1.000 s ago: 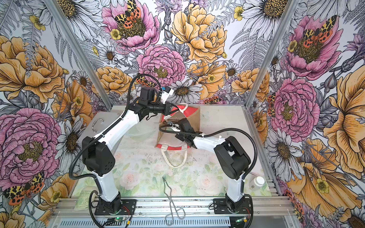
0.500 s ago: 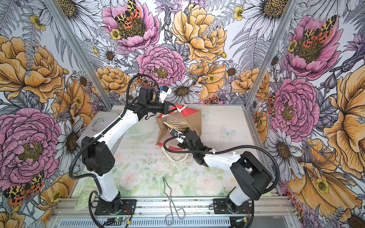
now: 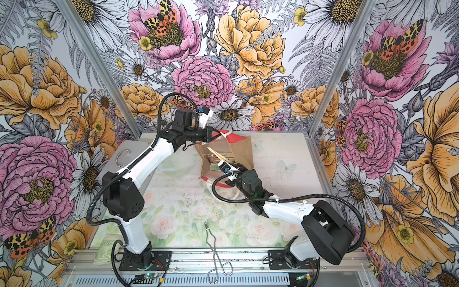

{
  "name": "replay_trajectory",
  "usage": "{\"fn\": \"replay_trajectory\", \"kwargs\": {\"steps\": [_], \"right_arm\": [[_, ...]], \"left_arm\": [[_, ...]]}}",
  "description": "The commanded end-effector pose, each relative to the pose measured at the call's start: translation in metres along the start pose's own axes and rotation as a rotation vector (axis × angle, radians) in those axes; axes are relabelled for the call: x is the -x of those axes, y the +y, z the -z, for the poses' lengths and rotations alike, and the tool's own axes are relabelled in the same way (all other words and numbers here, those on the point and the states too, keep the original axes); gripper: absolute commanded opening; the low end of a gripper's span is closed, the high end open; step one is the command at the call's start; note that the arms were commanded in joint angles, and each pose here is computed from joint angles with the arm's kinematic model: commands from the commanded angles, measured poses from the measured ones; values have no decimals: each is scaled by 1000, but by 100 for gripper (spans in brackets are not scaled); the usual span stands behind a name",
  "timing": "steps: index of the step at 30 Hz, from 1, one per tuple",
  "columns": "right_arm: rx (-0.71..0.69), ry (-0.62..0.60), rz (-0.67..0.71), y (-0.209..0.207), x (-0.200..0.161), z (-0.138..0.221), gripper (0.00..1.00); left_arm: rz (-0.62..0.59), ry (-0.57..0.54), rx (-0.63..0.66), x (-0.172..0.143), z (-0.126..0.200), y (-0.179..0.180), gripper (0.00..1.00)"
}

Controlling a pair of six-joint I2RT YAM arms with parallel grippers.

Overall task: Take out the folding fans from the tote bags
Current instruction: Pick up the folding fan from the canvas bag, then place the folding fan at the center of the board.

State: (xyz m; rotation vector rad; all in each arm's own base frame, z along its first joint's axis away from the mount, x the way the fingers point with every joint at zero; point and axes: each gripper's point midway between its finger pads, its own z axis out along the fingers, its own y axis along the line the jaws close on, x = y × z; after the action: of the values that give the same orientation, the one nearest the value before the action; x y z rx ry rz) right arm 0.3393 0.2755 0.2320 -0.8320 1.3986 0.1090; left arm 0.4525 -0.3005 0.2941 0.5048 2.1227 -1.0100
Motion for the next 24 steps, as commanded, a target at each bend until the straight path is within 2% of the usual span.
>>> {"fn": "replay_trajectory", "kwargs": {"steps": [1,12,13,15,20,24], "right_arm": [[-8,-153,-99,-10,41,10,0],[14,-399,-271,-39,117,62,0],[-4,-411,-285,-45,122,69,0],[-30,-435,-301,-56,129,81,0],[-198,-398,-364,-103,126,110,0],[-399,-243,-435,-151,96,128,0]], "left_arm": [[-7,-73,50,18,15,8,0],[-4,-91,136,19,23,30,0],[-25,-122,130,28,36,20,0],[-27,-130,147,30,40,24,0],[-48,-157,181,37,54,31,0],[-82,-190,198,49,67,31,0]]}}
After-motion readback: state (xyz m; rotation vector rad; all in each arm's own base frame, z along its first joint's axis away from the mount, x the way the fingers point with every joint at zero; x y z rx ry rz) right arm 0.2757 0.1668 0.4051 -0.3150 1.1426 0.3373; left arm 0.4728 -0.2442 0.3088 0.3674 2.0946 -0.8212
